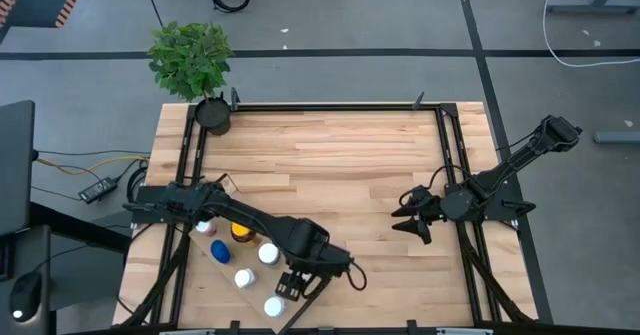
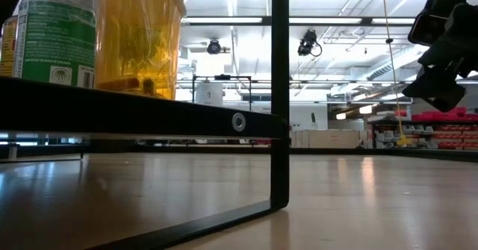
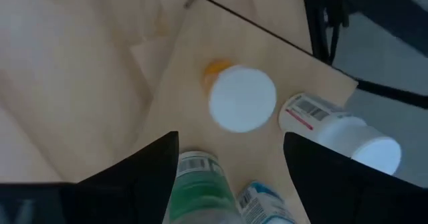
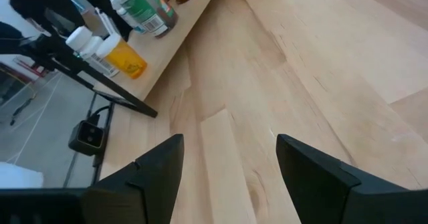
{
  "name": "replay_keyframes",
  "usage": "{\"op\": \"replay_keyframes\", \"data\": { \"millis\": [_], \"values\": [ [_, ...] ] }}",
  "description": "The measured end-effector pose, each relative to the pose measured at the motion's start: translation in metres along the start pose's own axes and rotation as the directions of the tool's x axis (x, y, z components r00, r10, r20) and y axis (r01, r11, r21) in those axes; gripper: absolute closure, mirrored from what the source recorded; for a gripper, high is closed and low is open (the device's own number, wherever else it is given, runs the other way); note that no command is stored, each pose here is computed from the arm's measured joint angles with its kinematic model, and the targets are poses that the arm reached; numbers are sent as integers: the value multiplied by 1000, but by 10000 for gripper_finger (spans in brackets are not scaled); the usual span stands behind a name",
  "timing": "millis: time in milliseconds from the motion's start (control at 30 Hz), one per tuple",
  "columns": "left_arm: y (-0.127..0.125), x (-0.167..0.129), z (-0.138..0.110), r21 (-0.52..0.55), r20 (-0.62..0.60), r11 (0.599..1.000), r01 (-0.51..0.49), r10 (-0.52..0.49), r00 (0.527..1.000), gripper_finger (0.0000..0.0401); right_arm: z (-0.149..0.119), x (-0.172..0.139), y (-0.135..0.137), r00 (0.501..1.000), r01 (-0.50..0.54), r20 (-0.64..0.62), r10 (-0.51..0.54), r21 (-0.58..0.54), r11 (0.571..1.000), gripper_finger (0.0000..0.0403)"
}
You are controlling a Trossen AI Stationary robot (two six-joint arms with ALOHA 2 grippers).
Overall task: Pick and place medicine bottles onto shelf by color
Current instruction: Return to Home Position
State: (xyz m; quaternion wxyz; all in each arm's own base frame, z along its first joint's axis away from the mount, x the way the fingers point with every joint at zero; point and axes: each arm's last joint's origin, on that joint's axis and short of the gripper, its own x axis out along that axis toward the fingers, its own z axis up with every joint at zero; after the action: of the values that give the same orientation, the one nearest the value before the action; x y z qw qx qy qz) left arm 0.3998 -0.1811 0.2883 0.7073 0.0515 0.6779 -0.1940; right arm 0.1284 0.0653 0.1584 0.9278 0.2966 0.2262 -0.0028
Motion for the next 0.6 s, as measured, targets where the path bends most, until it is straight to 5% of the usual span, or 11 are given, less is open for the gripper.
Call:
{"op": "replay_keyframes", "data": {
  "millis": [367, 600],
  "values": [
    [43, -57, -12, -248, 197, 967, -65, 116, 974, 140, 7, 0, 6, 996, -76, 54, 69, 129, 989, 157],
    [77, -124, -24, -359, 502, 922, -142, 319, 804, 200, 19, 0, 9, 981, -137, 159, 110, 165, 977, 161]
  ]
}}
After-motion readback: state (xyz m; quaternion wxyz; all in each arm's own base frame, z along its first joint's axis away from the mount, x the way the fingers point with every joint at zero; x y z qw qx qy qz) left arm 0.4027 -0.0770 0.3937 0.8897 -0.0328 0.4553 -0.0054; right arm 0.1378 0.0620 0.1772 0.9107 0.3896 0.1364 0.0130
